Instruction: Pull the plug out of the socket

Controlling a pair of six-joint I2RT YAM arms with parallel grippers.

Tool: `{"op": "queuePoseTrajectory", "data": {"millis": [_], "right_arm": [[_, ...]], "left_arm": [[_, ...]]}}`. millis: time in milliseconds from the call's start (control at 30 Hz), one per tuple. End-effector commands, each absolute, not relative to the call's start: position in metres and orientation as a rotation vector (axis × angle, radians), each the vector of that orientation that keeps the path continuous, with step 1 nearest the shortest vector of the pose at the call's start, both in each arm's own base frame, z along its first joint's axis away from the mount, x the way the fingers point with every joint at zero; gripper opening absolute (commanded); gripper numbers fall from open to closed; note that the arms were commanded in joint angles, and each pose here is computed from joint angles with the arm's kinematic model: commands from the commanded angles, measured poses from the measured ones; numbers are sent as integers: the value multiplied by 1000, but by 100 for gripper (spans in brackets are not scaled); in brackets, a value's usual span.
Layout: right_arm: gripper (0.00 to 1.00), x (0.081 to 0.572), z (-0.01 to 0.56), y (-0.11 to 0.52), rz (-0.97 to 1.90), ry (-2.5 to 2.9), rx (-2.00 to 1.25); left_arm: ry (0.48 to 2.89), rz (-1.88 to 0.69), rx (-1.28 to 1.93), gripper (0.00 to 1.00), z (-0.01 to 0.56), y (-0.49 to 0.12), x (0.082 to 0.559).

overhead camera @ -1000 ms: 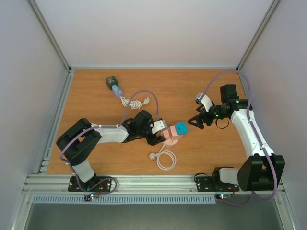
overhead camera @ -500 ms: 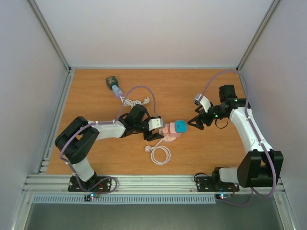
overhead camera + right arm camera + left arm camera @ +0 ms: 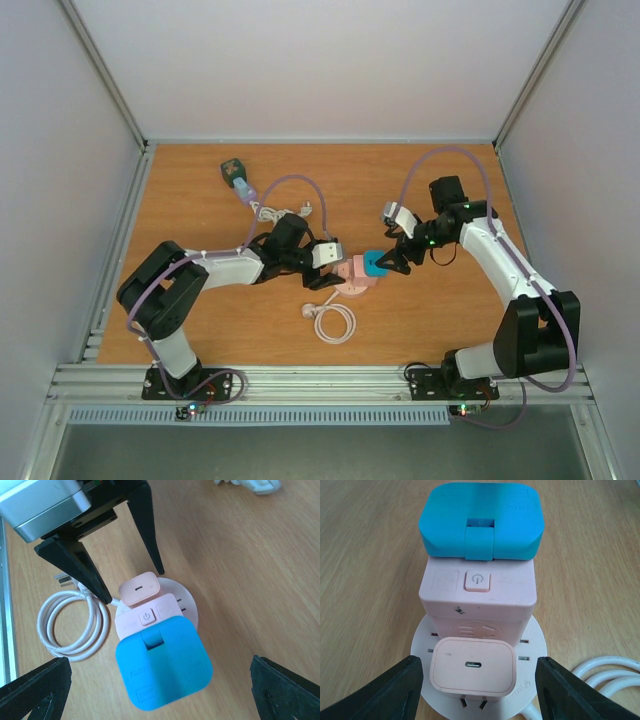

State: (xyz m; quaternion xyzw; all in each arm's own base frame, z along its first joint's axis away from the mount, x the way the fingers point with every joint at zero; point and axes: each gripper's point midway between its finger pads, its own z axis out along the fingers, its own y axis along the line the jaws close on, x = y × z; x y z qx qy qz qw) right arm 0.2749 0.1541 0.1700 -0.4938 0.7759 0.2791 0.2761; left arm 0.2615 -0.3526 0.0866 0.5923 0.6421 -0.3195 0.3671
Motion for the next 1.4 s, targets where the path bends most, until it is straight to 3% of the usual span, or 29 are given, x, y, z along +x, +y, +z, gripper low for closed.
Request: {"op": "queuePoseTrajectory", "data": {"millis": [0,900,1167,1367], "right_arm": [[99,277,162,167,700,1989,-1469],[98,270,101,209,641,1891,-1791],[91,270,89,211,614,1884,-1855],[80,270,86,215,613,1878,-1875]], "left_arm": [[1576,-844,1523,63,94,-361,263],[1582,-834,1508,62,81,-357,263],[1580,-828,1499,61,80,-356,264],[1569,-817,1484,58,81,-357,267]]}}
